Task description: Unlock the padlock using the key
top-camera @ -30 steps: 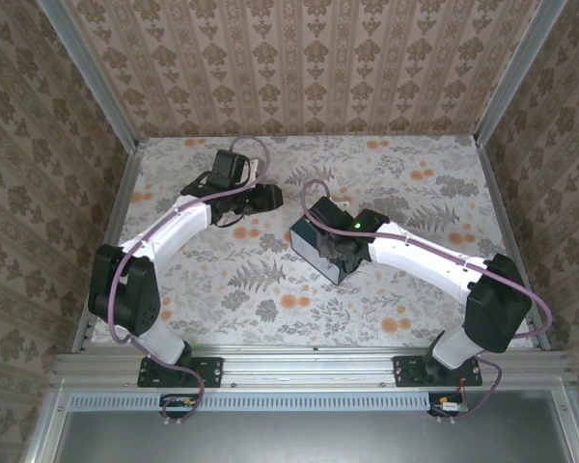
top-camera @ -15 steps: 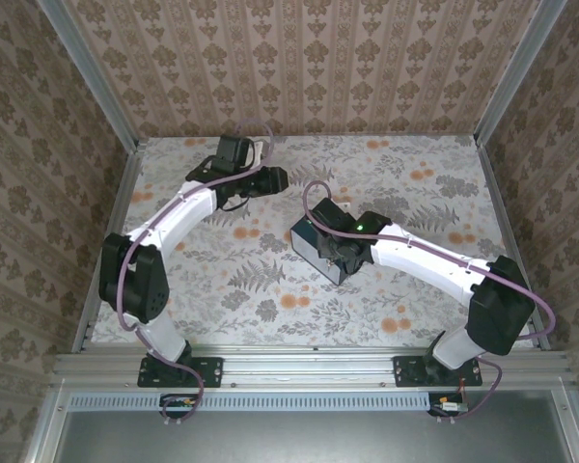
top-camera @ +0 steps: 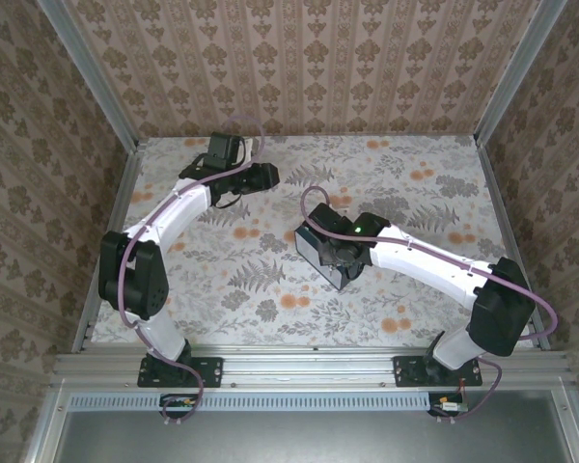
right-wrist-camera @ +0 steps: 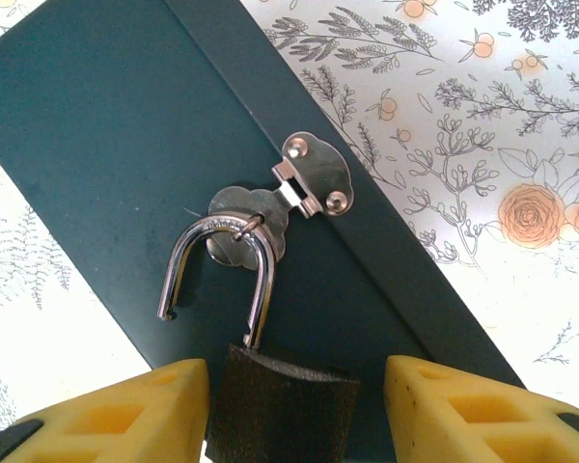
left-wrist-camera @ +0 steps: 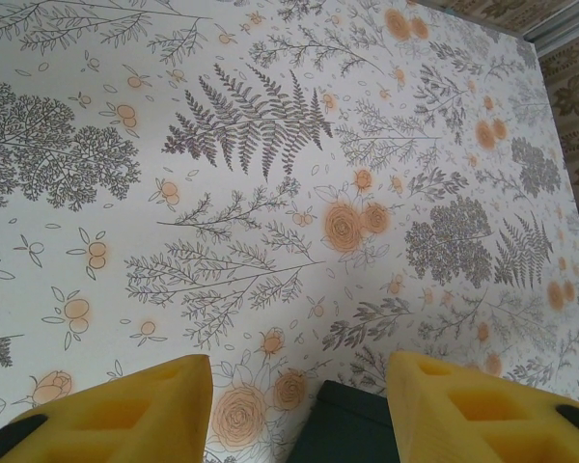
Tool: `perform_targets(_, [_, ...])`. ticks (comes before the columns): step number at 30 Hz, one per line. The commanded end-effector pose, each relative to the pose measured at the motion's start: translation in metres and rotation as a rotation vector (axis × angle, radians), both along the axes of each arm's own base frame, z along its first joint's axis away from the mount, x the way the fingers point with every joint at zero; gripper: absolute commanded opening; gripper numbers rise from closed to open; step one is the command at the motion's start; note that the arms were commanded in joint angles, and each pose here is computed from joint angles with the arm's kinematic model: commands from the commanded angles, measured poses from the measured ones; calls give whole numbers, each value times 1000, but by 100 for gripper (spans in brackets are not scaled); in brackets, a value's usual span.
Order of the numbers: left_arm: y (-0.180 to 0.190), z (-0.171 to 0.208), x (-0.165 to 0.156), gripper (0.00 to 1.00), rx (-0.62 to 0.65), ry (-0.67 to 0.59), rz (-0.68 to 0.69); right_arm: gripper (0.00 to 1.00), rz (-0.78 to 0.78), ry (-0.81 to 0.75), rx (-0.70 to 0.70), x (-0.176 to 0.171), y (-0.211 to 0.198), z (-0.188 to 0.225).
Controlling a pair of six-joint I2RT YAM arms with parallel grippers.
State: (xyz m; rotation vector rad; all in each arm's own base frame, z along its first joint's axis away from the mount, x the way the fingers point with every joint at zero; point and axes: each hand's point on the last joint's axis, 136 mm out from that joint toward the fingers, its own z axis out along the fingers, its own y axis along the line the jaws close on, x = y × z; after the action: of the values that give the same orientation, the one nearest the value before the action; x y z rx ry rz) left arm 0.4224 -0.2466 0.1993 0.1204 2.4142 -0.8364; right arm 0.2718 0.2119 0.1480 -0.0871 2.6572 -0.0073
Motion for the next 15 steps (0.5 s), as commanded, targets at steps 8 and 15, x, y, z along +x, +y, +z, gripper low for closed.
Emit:
perform_targets(8, [4,-4,2,51,-6,2,3,53,-15,3,-51,0,-3,4])
perform_targets(15, [7,-4,-1,51,-2,5,3,53,-39,31,-51,-3,-9,-13])
